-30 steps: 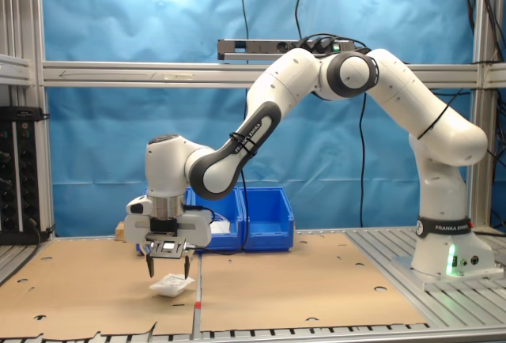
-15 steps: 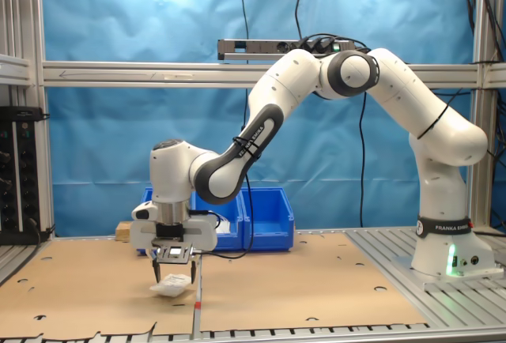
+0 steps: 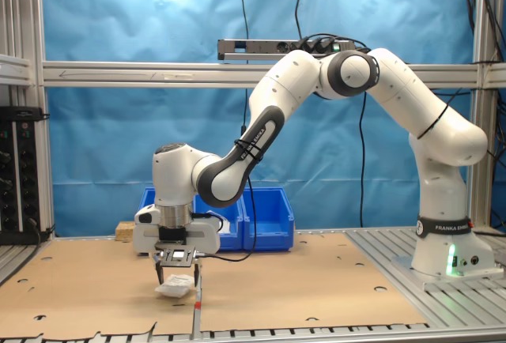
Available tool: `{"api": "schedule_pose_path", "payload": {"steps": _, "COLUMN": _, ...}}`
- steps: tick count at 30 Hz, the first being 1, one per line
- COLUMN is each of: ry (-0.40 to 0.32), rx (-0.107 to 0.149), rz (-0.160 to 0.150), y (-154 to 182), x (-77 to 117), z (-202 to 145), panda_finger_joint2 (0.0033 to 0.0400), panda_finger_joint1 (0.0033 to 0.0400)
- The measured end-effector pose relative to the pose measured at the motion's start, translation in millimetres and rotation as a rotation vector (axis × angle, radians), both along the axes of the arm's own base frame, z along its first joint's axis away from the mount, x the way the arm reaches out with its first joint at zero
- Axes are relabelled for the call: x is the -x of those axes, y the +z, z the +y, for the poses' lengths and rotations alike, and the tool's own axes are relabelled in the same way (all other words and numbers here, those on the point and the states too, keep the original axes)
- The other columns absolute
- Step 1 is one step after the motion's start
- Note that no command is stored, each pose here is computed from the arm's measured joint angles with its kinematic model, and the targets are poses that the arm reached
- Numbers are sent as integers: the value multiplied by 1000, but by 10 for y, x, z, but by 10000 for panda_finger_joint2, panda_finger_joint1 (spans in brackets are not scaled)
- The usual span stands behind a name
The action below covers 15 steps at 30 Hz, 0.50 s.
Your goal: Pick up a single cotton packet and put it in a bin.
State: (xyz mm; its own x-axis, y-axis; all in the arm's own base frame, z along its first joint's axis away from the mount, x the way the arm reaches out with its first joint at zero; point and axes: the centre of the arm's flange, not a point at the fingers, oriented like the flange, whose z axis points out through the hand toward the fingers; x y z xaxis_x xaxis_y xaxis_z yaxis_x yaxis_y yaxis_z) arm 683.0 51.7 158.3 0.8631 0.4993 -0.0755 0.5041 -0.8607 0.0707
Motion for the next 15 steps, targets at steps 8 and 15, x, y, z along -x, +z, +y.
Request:
{"api": "schedule_pose_path", "payload": {"steps": 8, "ry": -1, "rx": 1, "rz": -1, "y": 0, "x": -1, "z": -10, "panda_finger_joint2": 400, "panda_finger_joint1": 400}}
{"api": "schedule_pose_path", "payload": {"steps": 15, "ry": -2, "rx": 2, "rz": -2, "y": 0, "x": -2, "z": -16, "panda_finger_joint2": 400, "panda_finger_joint1": 400}}
